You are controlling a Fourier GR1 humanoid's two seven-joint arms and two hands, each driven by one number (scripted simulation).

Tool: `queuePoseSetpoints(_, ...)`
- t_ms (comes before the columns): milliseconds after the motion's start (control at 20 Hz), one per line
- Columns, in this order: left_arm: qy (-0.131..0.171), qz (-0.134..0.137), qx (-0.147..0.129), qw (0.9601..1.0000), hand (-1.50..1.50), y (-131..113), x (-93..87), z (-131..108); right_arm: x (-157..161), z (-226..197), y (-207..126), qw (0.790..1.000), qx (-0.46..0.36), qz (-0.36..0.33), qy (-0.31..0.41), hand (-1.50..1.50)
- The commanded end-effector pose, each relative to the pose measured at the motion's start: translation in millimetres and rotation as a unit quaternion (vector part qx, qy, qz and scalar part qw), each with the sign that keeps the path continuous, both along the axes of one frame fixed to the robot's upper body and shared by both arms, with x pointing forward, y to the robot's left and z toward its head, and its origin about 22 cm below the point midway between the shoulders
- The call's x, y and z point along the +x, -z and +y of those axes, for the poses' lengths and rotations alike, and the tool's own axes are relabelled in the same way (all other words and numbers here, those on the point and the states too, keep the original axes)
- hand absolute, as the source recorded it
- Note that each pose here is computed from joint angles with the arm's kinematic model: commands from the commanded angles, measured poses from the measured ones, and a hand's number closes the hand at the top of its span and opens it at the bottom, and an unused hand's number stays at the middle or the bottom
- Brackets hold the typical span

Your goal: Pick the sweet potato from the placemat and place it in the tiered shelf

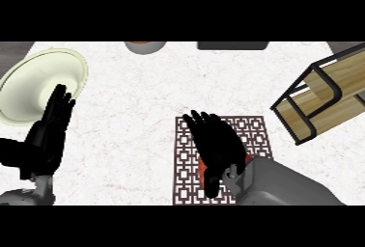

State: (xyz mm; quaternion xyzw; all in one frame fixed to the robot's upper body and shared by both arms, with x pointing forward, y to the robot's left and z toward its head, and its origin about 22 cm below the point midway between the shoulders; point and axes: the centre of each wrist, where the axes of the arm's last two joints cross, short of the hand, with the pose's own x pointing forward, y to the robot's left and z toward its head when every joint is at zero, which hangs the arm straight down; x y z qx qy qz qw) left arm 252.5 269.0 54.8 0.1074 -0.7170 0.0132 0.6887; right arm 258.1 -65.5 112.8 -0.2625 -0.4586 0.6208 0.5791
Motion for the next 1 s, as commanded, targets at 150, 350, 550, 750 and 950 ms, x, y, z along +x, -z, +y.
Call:
queuePoseSetpoints(150,-0.005,0.000,-0.010,0.9999,0.00,-2.5,7.5,-4.4,0.1,-7.0,28.7,0.999,-0.024,0.011,0.022,-1.50)
queuePoseSetpoints(350,-0.002,-0.003,-0.003,1.0000,0.00,5.4,1.4,-15.5,18.6,-0.4,24.6,1.000,-0.017,0.021,0.014,-1.50)
queuePoseSetpoints(550,-0.002,-0.002,0.009,1.0000,0.00,9.9,0.1,1.5,8.0,-6.4,47.2,0.999,-0.028,0.016,0.018,-1.50)
queuePoseSetpoints(750,-0.007,0.003,0.002,1.0000,0.00,3.4,-11.1,-2.1,-3.7,-24.1,63.2,0.999,-0.021,0.021,0.018,-1.50)
queuePoseSetpoints(950,0.000,0.000,-0.004,1.0000,0.00,-4.9,2.2,1.4,9.9,-9.7,54.6,1.000,0.004,0.007,0.014,-1.50)
